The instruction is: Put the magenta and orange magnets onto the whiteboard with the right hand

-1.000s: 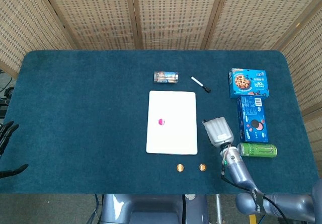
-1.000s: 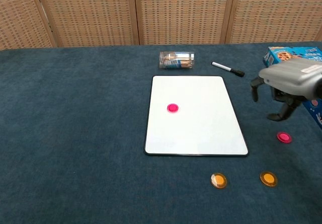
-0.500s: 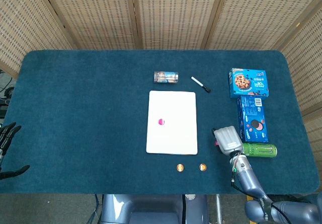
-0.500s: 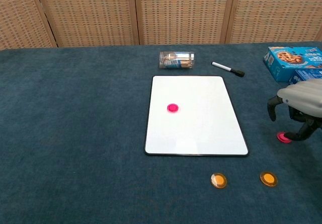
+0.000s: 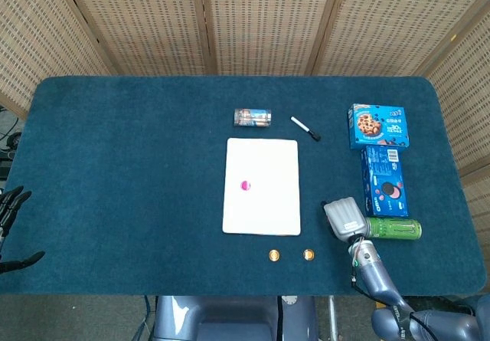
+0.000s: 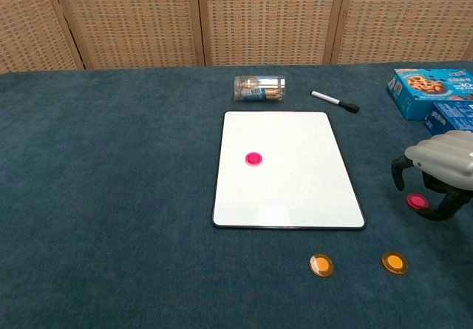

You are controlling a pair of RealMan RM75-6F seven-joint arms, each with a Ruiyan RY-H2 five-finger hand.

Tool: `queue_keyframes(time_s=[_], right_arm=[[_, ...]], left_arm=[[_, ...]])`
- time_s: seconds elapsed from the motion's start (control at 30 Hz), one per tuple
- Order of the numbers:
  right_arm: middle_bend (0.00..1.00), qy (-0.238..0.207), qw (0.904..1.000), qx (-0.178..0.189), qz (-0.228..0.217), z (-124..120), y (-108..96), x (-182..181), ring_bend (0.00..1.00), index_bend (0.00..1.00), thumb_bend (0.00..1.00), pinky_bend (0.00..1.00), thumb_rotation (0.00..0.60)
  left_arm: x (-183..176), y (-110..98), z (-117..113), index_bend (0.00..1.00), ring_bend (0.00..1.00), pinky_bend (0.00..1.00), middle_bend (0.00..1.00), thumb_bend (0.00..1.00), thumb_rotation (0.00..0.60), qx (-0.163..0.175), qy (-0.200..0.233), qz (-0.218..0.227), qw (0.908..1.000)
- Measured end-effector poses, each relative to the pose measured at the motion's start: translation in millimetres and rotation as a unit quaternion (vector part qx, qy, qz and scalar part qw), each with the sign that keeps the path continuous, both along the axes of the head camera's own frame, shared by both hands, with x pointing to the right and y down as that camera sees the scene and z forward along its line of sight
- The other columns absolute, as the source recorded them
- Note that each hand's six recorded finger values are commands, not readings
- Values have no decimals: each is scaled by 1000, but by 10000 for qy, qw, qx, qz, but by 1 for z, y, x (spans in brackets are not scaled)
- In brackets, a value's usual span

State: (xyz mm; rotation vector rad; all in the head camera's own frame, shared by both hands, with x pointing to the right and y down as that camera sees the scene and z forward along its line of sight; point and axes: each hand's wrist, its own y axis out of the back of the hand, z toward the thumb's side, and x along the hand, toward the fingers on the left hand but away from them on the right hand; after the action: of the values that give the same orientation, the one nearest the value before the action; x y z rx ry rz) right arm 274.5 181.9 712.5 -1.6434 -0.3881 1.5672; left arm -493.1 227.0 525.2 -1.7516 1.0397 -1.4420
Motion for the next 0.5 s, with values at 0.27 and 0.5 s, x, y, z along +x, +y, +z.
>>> queue_keyframes(time_s=[0.27, 0.5], right_arm=[[991, 40, 10000, -35, -5, 5, 1, 2, 1000, 400, 350, 1000, 600], [991, 72, 10000, -53, 21, 9, 1, 7, 1000, 436, 350, 1000, 600]], left_arm=[[0, 0, 1, 0, 0, 0, 0, 0, 600, -15, -4, -2, 10000], [0, 0, 1, 0, 0, 0, 0, 0, 600, -31, -18, 0, 10000]])
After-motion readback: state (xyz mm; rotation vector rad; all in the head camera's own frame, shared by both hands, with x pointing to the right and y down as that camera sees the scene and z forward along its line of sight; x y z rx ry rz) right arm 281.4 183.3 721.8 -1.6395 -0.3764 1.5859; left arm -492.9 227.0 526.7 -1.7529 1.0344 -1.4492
